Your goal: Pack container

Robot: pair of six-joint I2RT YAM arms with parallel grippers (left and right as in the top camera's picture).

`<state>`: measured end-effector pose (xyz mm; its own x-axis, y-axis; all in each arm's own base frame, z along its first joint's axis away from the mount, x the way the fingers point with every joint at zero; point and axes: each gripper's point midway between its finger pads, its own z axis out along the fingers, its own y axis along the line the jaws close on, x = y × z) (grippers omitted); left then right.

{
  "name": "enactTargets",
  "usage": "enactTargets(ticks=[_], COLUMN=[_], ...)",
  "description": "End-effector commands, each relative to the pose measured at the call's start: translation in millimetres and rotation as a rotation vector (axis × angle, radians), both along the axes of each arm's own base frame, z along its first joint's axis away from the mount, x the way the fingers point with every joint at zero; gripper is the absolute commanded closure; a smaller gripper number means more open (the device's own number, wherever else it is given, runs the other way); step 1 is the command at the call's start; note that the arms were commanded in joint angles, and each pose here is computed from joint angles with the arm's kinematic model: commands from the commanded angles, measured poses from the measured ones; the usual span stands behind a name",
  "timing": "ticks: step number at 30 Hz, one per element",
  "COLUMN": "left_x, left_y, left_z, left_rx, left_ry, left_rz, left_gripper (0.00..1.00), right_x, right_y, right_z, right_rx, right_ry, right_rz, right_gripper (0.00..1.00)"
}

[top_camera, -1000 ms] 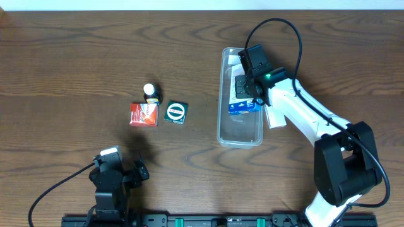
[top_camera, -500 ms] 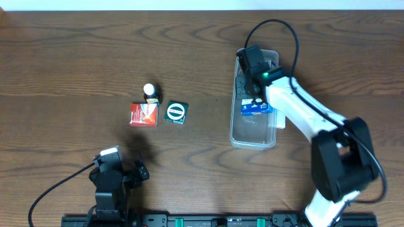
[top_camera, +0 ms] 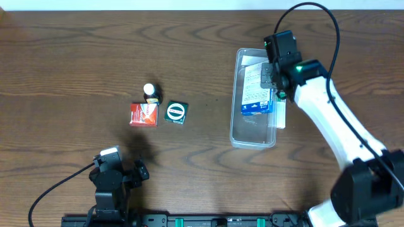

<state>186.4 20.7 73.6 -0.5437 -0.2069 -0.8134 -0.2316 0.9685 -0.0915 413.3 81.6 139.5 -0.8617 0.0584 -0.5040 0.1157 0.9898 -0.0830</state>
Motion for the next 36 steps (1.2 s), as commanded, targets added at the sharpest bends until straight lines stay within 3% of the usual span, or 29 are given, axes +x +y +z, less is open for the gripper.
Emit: enactTargets(ticks=[1,25,36], left_x=[-1,-1,-1], left_y=[2,2,2], left_z=[-5,-5,-5], left_rx=[0.007,0.007,0.007], left_ry=[0.012,0.012,0.012], left_rz=[0.006,0.006,0.006], left_gripper=[0.02,0.02,0.02], right_x=[-1,2,3], right_y=[-6,-1,8], right_z=[-23,-50,-103], right_rx=[0.015,0.027,0.034], right_ry=[0.065,0.123,0.223], right_rz=[-0.007,0.006,0.029], right_gripper=[0.99,0.99,0.99])
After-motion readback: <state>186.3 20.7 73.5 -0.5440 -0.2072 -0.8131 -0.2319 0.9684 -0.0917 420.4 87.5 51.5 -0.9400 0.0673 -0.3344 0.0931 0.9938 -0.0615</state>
